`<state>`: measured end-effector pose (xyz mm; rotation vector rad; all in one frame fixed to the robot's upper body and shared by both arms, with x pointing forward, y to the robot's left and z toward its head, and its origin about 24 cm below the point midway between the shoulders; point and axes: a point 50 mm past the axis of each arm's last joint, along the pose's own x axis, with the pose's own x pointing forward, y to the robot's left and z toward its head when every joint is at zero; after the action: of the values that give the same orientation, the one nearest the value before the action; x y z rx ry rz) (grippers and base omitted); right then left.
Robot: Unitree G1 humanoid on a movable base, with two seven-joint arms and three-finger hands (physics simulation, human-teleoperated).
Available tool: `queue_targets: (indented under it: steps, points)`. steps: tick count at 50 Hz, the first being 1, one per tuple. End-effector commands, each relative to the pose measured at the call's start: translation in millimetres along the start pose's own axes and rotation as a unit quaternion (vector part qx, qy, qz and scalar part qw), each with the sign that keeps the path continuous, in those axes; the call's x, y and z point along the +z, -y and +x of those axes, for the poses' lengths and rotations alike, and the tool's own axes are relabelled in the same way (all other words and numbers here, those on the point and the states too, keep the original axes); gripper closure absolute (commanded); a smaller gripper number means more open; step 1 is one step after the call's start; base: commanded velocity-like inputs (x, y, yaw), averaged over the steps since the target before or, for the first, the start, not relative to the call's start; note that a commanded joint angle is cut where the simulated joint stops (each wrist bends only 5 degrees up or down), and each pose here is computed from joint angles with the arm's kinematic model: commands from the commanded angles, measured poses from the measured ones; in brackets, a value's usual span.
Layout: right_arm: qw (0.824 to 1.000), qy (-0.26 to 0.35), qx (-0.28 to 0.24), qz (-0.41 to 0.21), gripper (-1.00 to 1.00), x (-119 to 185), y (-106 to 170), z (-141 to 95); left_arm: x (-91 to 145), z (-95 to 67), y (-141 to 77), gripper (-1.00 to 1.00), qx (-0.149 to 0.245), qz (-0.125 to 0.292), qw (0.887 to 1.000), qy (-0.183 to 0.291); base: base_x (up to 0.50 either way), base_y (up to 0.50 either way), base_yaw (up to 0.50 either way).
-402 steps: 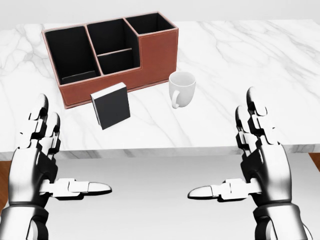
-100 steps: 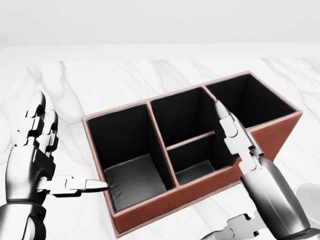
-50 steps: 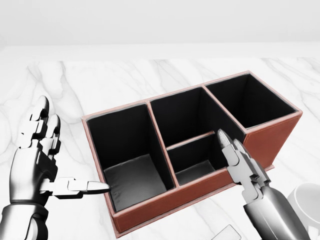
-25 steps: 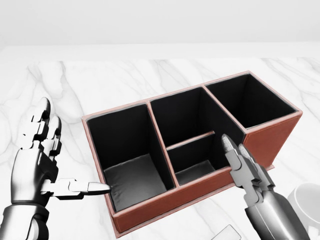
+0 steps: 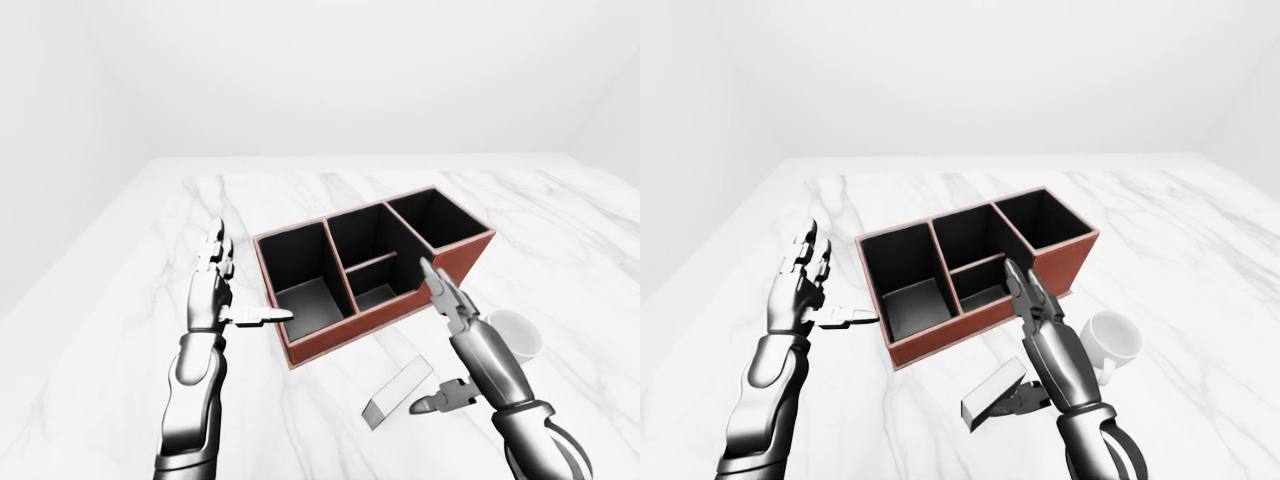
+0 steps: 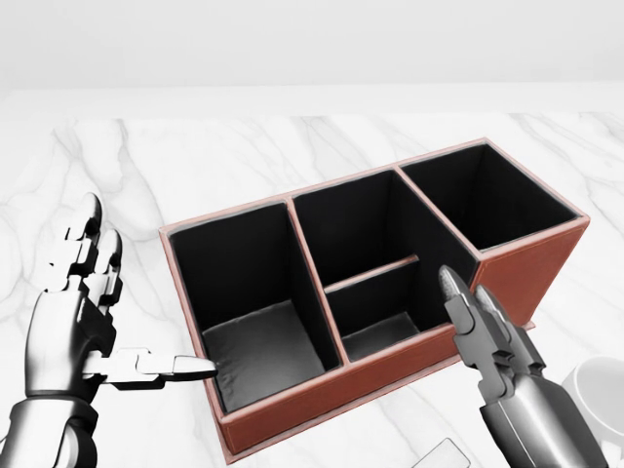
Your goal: Pick up the book and place it in the front compartment of the caddy.
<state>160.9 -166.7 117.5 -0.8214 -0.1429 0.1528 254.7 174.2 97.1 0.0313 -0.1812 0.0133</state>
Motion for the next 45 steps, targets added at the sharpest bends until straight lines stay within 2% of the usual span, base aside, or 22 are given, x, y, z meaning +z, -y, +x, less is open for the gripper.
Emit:
queue_targets:
  steps: [1, 37, 45]
  points:
    - [1.000, -0.002, -0.007, -0.015, -1.00, 2, 1, 0, -2, 0.4, 0, -1.00, 0.000, 0.000, 1.000, -0.003, 0.00, 0.00, 0.00]
    - [0.999, -0.013, 0.001, -0.038, -1.00, -3, -12, 4, -2, 1.1, 1, -1.00, 0.000, 0.001, 1.000, -0.004, 0.00, 0.00, 0.00]
    - [0.999, -0.016, 0.005, -0.045, -1.00, -3, -15, 4, -8, 0.9, 0, -1.00, 0.000, 0.001, 1.000, -0.016, 0.00, 0.00, 0.00]
